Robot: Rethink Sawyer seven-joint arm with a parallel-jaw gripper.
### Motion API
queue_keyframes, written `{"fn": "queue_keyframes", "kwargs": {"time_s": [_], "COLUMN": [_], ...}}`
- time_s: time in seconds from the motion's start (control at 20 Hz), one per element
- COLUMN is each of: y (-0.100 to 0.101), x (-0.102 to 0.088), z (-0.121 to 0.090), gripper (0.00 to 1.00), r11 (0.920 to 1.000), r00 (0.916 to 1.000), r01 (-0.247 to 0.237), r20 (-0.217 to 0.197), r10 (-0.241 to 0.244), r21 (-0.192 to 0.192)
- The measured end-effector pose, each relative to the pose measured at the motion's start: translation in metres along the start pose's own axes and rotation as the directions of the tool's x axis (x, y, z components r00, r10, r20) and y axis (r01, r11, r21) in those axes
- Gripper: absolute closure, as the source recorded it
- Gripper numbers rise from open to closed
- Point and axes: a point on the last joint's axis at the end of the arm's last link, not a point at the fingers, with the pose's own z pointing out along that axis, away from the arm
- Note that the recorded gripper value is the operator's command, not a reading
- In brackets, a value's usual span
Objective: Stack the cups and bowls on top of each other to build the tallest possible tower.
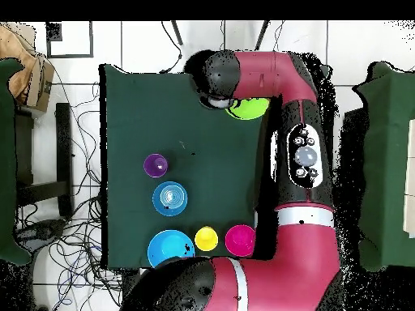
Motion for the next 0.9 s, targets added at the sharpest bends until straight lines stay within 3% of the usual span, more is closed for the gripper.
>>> {"fn": "queue_keyframes", "kwargs": {"time_s": [0.2, 0.55, 0.65, 0.7, 0.85, 0.9], "y": [-0.009, -0.048, -0.063, -0.08, -0.099, -0.119], "x": [0.01, 0.048, 0.062, 0.077, 0.093, 0.107], "z": [-0.001, 0.004, 0.004, 0.002, -0.002, -0.006], "gripper": [1.0, 1.0, 1.0, 1.0, 1.0, 1.0], "r11": [0.9998, 0.9991, 0.9986, 0.9978, 0.9964, 0.9945], "r00": [0.9998, 0.9991, 0.9986, 0.9973, 0.9952, 0.992], "r01": [-0.014, -0.037, -0.048, -0.064, -0.083, -0.104], "r20": [-0.017, -0.02, -0.024, -0.036, -0.053, -0.073], "r10": [0.013, 0.036, 0.048, 0.063, 0.082, 0.103], "r21": [-0.013, -0.02, -0.02, -0.019, -0.014, -0.007]}}
